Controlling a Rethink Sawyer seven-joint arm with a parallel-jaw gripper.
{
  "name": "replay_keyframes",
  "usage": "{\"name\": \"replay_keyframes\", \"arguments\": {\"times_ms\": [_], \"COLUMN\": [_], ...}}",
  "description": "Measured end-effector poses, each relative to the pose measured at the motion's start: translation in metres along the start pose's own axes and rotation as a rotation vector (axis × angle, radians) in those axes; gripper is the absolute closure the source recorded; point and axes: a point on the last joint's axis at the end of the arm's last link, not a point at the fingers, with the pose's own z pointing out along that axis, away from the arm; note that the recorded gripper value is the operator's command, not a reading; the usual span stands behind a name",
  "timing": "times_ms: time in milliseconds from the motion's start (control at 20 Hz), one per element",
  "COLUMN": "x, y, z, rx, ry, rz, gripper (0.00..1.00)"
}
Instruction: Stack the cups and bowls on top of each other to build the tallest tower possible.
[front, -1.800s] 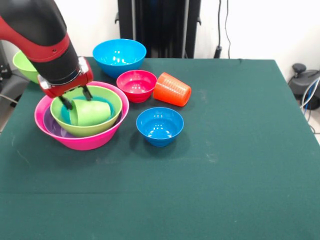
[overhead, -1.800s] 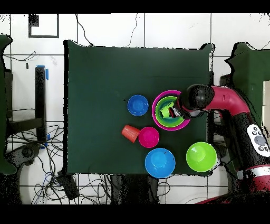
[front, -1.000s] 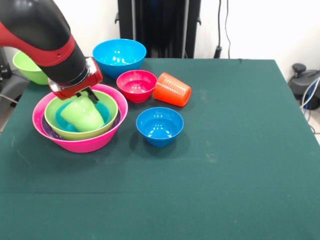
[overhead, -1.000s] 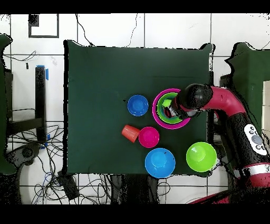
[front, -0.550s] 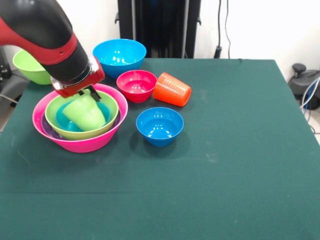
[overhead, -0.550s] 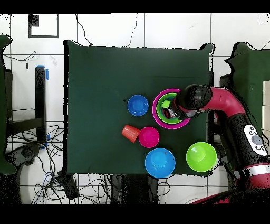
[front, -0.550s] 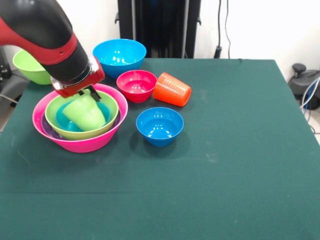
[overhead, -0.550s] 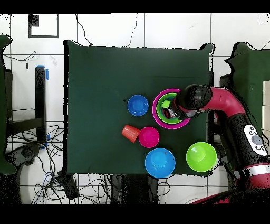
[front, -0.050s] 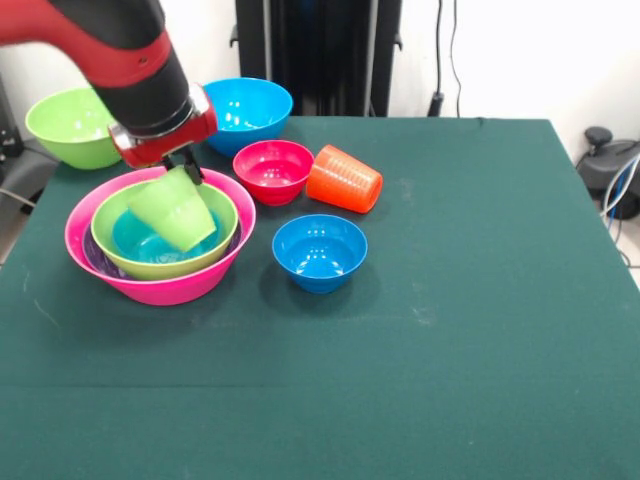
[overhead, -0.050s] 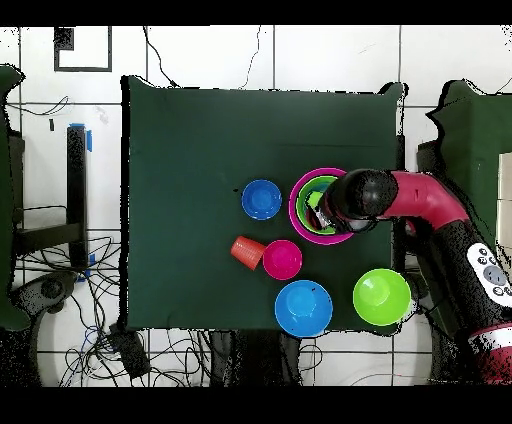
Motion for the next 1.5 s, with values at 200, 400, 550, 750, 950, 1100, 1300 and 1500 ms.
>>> {"name": "replay_keyframes", "arguments": {"times_ms": [200, 400, 550, 750, 950, 1100, 1300, 1500], "x": [-0.001, -0.003, -0.006, -0.007, -0.006, -0.003, 0.003, 0.008], "y": [0.007, 0.01, 0.013, 0.016, 0.018, 0.019, 0.018, 0.016], "z": [-0.013, -0.021, -0.027, -0.033, -0.036, -0.038, -0.041, -0.042], "rx": [0.059, 0.11, 0.153, 0.237, 0.288, 0.32, 0.359, 0.391], "ry": [-0.041, -0.074, -0.094, -0.115, -0.127, -0.134, -0.137, -0.136], "rz": [-0.023, -0.037, -0.048, -0.057, -0.049, -0.028, 0.006, 0.033], "gripper": [1.0, 1.0, 1.0, 1.0, 1.0, 1.0, 1.0, 1.0]}}
